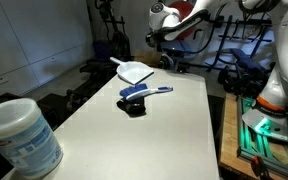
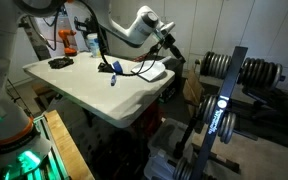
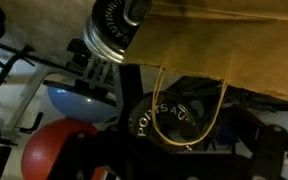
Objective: Put the cardboard on the table
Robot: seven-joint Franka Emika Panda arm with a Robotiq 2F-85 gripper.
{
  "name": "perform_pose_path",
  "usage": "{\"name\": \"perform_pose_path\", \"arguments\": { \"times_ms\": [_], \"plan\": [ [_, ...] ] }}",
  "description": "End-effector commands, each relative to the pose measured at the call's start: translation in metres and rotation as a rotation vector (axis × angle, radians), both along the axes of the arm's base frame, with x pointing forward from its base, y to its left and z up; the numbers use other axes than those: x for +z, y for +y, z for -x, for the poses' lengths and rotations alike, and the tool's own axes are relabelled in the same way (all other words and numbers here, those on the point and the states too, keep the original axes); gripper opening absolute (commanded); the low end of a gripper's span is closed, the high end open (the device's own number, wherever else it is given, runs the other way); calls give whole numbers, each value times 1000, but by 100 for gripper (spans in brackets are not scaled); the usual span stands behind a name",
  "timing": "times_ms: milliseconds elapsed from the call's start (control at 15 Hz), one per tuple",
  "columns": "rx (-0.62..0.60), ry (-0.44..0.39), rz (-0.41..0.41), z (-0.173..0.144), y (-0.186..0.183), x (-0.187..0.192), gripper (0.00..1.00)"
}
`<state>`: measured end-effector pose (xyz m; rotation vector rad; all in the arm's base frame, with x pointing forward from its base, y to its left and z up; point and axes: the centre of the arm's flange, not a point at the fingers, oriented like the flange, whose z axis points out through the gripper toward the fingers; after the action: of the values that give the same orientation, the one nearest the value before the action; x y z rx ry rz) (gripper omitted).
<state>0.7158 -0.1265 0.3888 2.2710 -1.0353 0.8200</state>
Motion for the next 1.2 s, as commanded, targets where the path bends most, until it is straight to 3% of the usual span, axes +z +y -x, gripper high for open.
{"name": "perform_pose_path", "arguments": {
  "times_ms": [0, 200, 1133],
  "plan": [
    [-41, -94, 0, -36, -9, -20, 100],
    [-45, -159, 9, -49, -18, -30, 100],
    [-50, -301, -56, -78, -27, -59, 100]
  ]
}}
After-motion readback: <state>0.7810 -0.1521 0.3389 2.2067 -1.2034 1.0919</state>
